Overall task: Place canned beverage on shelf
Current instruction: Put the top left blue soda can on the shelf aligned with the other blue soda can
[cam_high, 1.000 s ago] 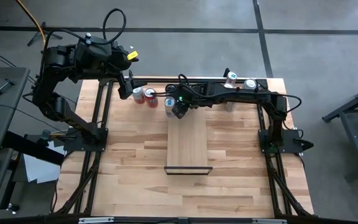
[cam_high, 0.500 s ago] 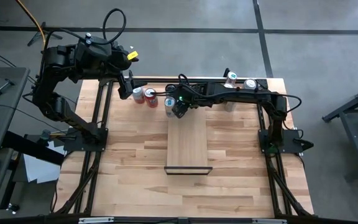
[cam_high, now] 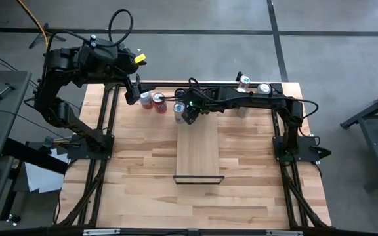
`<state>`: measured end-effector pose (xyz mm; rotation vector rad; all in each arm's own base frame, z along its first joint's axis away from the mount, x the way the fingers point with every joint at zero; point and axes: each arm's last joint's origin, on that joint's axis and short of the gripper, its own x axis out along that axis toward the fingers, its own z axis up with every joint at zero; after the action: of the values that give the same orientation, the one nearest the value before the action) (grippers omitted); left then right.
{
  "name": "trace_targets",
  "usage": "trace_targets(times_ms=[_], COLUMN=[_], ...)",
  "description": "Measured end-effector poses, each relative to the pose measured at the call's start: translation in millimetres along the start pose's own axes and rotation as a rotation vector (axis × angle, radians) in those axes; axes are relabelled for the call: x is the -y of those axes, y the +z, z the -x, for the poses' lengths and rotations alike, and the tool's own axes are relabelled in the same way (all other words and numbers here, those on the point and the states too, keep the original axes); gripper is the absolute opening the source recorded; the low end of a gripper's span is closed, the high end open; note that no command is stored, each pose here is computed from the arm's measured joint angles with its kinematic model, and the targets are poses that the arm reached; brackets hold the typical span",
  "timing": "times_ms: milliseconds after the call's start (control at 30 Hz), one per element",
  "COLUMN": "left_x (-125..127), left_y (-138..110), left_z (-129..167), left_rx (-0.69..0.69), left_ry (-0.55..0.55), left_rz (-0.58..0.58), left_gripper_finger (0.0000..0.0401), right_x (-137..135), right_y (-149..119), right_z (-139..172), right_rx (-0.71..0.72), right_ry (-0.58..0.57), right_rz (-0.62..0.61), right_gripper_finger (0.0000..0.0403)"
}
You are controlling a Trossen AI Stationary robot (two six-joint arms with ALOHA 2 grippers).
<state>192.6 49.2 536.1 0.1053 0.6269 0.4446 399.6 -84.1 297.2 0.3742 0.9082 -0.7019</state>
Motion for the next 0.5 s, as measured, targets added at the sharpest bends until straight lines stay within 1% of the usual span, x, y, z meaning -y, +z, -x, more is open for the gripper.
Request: trace_targets(times_ms=[500], left_x=[0.1], left_y=[0.1], left_z=[-0.2], left_rx=[0.000], left_ry=[0.000], left_rz=[0.000], left_gripper_finger=[0.0390], right_x=[-0.9], right_y=[1.8], right_z=[-0.1], right_rx=[0.019], right_ry=[0.007], right_rz=[-0.007], right_gripper_finger=[0.0237])
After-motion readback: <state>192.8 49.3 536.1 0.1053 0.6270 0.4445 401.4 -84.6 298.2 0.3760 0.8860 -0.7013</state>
